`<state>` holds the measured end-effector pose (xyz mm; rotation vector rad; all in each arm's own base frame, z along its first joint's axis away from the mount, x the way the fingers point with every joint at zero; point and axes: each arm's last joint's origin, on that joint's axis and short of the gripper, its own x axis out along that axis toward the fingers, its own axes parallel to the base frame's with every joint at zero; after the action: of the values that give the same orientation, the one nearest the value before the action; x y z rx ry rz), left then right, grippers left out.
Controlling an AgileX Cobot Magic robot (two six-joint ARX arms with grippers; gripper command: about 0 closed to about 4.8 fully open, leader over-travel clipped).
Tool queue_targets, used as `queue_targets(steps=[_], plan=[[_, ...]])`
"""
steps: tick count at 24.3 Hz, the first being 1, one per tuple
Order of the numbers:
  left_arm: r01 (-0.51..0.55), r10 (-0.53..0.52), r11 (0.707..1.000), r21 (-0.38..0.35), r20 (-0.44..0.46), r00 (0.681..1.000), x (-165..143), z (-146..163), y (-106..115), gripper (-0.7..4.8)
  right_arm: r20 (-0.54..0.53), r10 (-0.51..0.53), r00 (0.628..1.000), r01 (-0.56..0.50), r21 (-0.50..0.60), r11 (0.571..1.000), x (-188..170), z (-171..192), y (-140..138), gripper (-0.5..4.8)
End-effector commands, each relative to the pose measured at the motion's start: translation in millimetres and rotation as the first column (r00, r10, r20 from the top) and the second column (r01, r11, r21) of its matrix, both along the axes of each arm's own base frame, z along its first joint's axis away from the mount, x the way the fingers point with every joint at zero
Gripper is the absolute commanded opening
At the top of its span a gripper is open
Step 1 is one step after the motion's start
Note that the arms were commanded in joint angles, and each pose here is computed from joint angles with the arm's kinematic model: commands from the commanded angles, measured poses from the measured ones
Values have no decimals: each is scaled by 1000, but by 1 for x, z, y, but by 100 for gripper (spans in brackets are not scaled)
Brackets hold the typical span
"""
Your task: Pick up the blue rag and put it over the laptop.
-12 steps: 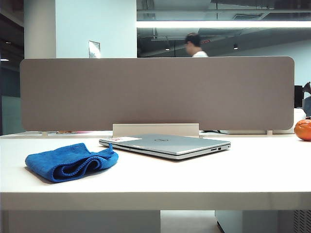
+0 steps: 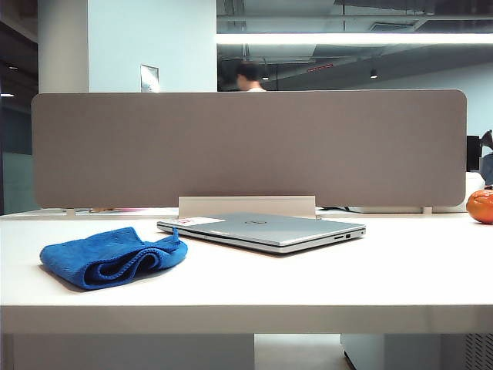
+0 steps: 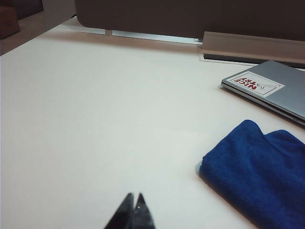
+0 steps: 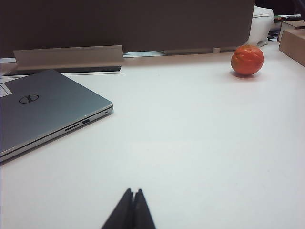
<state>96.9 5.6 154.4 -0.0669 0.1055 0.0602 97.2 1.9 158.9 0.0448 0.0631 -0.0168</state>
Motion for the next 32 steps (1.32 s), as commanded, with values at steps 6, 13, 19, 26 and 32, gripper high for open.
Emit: queue_targets(steps=[6,13,19,26,32], plan=[[3,-3,1000,4,15,1000,0,2,0,-6,10,1,1000,-1,2,1000,0,0,0,-5],[3,-3,1000,4,14,1000,0,2,0,-6,12,105,994,-106,157,982,0,0,3,-5],[2,-2,1000,4,14,1000,0,2,0,-6,14,341,940,-338,187,922,-2,0,10,-5],[2,-2,1000,4,10,1000,0,2,0,-6,19,550,835,-543,199,816,-5,0,16,-5],[2,-2,1000,3,12,1000,0,2,0,-6,22,615,788,-597,272,755,-6,0,18,-5]])
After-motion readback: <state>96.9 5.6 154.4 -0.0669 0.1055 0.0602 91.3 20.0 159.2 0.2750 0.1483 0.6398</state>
